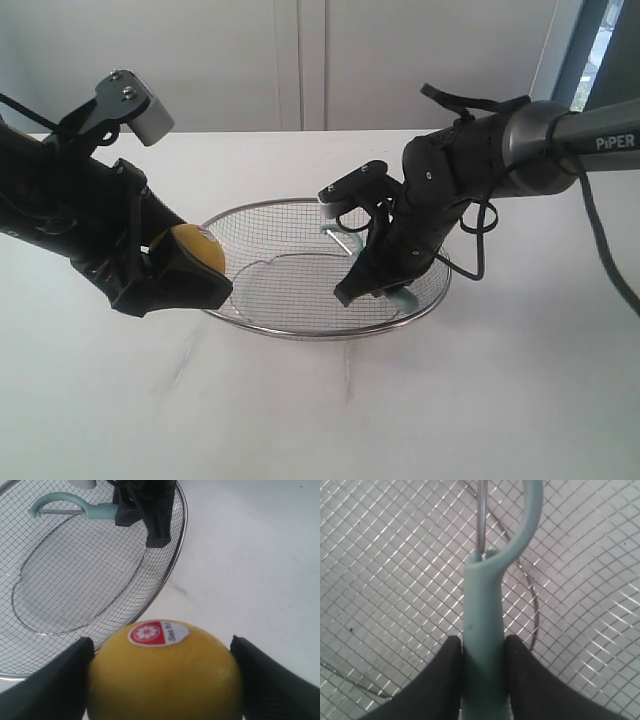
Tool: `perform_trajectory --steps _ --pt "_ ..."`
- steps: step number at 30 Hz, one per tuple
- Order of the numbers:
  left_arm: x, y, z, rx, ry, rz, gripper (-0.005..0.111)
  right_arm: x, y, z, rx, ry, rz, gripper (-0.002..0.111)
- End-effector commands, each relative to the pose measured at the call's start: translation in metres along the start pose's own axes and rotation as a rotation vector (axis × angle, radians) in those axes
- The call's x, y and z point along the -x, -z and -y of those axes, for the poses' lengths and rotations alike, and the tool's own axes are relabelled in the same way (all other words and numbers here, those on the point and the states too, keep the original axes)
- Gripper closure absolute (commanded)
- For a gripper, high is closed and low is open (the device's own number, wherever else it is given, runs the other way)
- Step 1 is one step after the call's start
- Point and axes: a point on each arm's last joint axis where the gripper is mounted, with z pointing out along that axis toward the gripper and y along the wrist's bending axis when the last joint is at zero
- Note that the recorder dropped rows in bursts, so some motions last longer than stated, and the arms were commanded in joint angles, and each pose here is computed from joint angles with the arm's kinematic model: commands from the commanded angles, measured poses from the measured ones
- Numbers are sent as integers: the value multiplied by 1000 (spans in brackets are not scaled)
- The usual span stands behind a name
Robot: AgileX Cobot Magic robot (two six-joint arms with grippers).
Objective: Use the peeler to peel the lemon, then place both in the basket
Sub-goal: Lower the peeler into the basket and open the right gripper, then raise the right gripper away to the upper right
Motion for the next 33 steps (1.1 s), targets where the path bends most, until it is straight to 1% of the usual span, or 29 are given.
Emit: perform_trajectory --steps 1,9,12,14,16,21,22,26,30,31,33 --pt "2 1 2 -22 28 19 107 2 0 4 -6 -11 17 83" --pt "2 1 2 -22 28 19 107 2 0 4 -6 -11 17 72" --pt "2 1 2 -22 28 19 107 3 6 4 -9 -12 29 72" --pt "2 1 2 -22 28 19 107 6 18 5 -17 -12 59 72" --pt "2 1 2 -24 31 22 107 11 37 7 -29 -12 110 72" --pt "3 1 3 -29 39 30 107 16 106 9 -65 -14 250 72" --pt "3 1 3 -35 42 31 107 14 126 9 -72 -15 278 73" --pt "3 2 4 -37 44 31 107 2 172 6 -81 -17 308 77" --pt "3 2 4 -37 44 31 107 -8 202 4 -88 -18 332 81" --pt "3 2 4 -37 44 31 107 -11 208 3 -88 -18 330 83" --pt "3 2 4 -37 44 31 107 -23 227 1 -86 -20 319 90"
